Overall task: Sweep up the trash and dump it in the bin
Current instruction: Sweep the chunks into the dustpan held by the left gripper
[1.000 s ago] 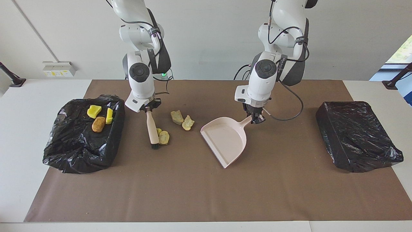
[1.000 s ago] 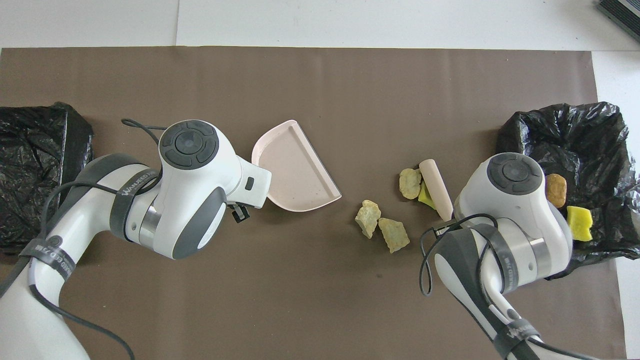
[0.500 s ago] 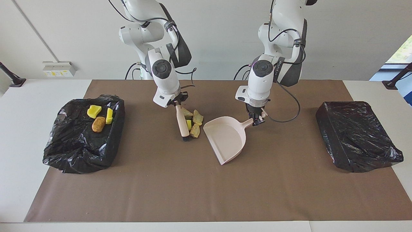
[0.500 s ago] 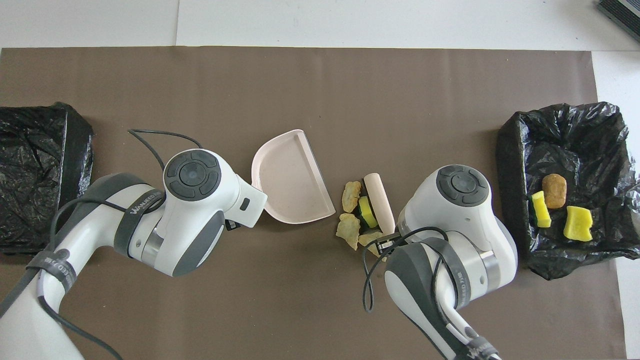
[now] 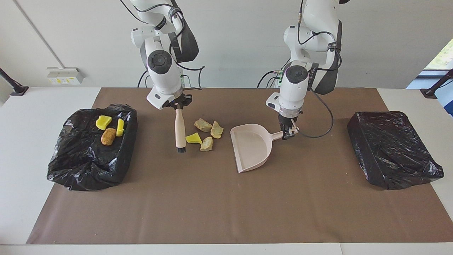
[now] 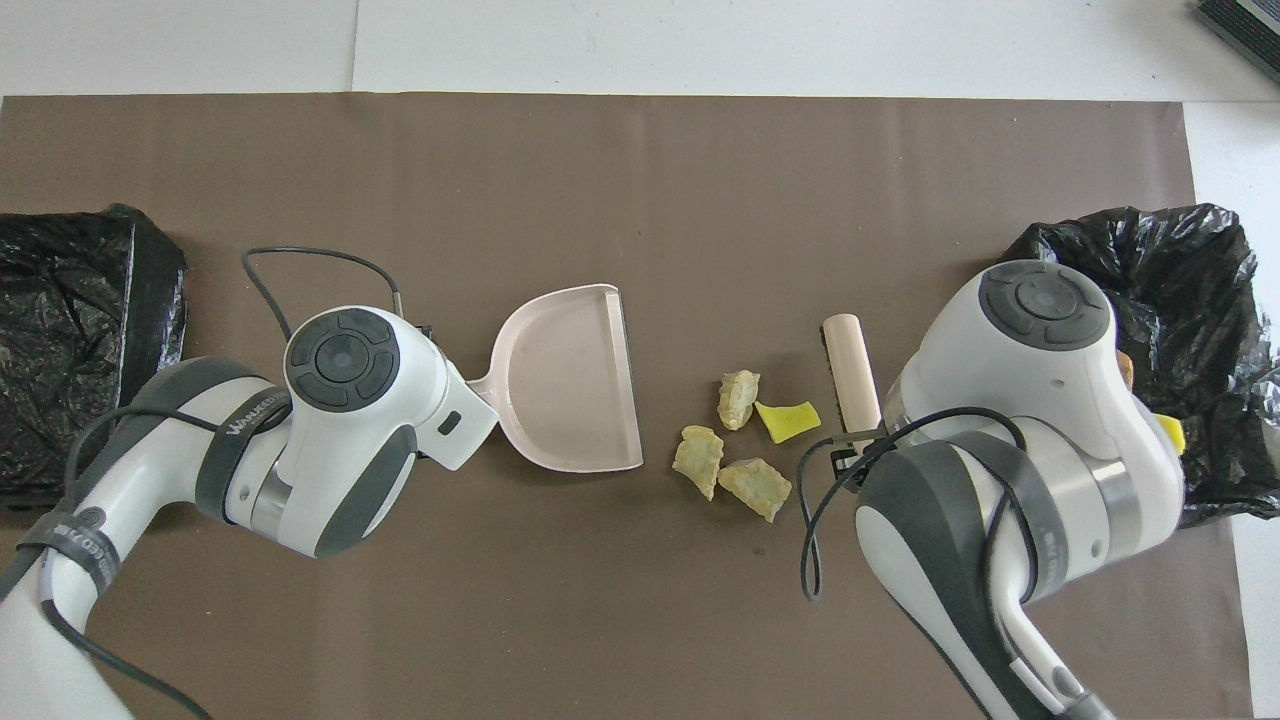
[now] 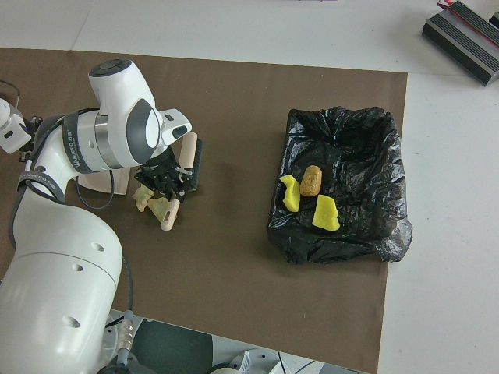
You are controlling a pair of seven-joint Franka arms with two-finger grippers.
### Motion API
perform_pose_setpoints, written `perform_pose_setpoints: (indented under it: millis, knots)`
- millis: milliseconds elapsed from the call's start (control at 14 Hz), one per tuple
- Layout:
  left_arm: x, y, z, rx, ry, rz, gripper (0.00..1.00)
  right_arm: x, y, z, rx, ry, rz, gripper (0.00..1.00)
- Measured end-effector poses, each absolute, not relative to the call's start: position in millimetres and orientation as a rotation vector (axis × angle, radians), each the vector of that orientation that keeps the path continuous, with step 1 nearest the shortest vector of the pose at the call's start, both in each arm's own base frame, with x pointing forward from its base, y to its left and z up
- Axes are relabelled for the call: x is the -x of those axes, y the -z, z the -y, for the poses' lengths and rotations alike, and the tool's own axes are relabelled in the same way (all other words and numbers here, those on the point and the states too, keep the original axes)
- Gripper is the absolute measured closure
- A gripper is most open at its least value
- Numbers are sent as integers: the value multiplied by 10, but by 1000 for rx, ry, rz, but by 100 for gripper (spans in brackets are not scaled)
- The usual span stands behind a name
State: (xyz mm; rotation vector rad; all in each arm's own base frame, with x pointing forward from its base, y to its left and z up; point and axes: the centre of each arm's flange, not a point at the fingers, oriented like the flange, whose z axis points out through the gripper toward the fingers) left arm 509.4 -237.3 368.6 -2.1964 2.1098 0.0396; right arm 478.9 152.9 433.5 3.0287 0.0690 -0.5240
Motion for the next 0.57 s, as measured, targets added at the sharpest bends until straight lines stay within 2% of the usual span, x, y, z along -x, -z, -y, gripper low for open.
perform_pose_setpoints:
  millis: [286,571]
  knots:
    - [-4904,-3637,2510,2144,-61,-2163,68,-4285,-4143,-1507,-2954,584,-27,75]
    - [-4677,-3617,2601,2120,-71,-2187,68,-4217,-3848,-1583,-2988,621,-15,75]
